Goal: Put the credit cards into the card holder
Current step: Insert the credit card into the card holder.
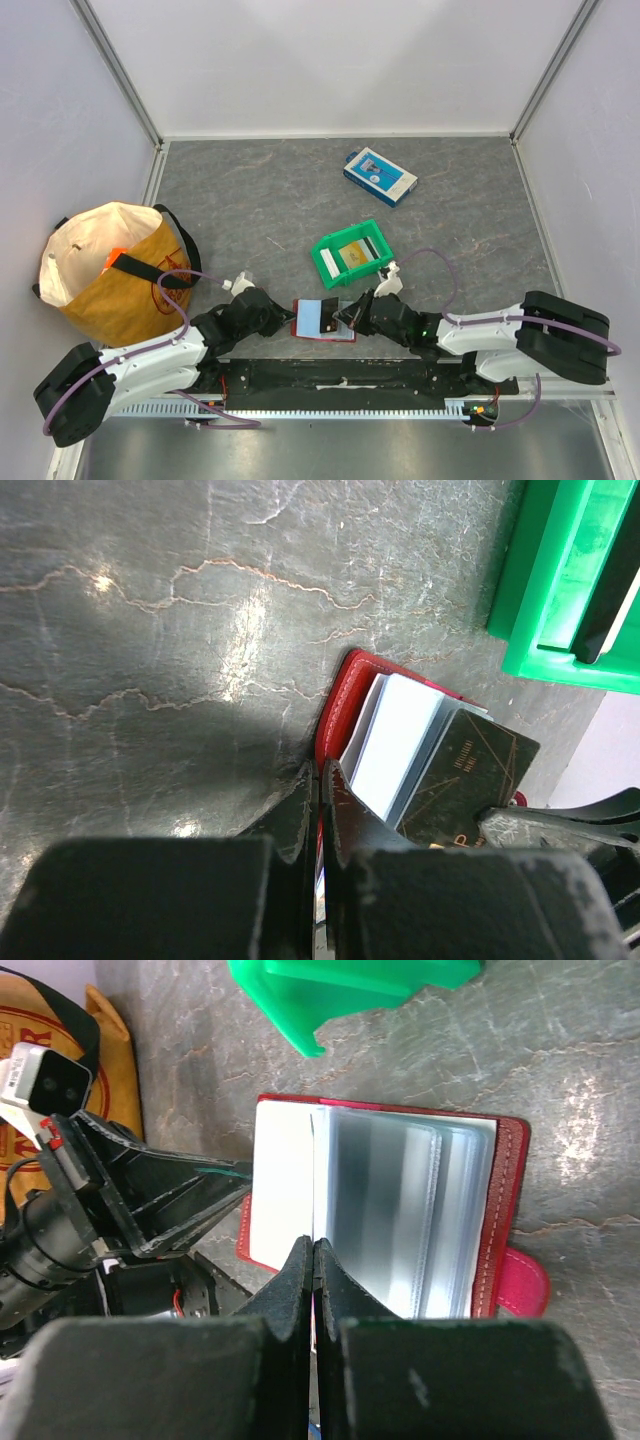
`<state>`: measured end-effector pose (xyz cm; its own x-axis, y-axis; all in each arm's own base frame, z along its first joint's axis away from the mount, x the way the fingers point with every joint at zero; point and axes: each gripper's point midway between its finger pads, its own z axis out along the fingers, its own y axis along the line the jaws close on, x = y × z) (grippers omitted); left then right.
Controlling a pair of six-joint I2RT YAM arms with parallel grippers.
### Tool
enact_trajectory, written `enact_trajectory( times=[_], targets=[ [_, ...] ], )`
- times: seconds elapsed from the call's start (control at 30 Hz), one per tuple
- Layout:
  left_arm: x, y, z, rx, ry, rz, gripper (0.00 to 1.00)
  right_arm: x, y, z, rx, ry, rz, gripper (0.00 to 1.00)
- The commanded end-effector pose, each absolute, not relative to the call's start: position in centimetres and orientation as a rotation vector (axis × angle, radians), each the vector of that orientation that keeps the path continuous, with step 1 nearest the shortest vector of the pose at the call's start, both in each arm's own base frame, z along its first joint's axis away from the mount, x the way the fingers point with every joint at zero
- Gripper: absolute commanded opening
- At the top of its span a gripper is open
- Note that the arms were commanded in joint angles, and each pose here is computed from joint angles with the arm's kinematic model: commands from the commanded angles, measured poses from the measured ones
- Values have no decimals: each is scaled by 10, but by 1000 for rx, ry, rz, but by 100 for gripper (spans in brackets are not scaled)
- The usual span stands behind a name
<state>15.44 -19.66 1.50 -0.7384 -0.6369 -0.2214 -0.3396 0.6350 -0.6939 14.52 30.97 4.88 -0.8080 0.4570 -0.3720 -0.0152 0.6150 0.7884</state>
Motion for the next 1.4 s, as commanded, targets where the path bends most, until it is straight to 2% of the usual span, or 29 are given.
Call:
enact_trajectory(
  times=[0.0, 1.03, 1.33, 1.37],
  targets=[
    [145, -178, -8, -818, 2448, -764, 2, 153, 312, 63, 353, 2240, 1126, 0],
    [144, -179, -11, -813, 2450, -777, 2, 136, 328, 26, 372, 2397, 1159, 0],
    [145, -179, -8, -807, 2436, -789, 2, 132, 350, 19, 293, 2468, 1164, 0],
    [145, -179, -8, -807, 2437, -790, 2, 132, 353, 19, 285, 2468, 1168, 2]
  ],
)
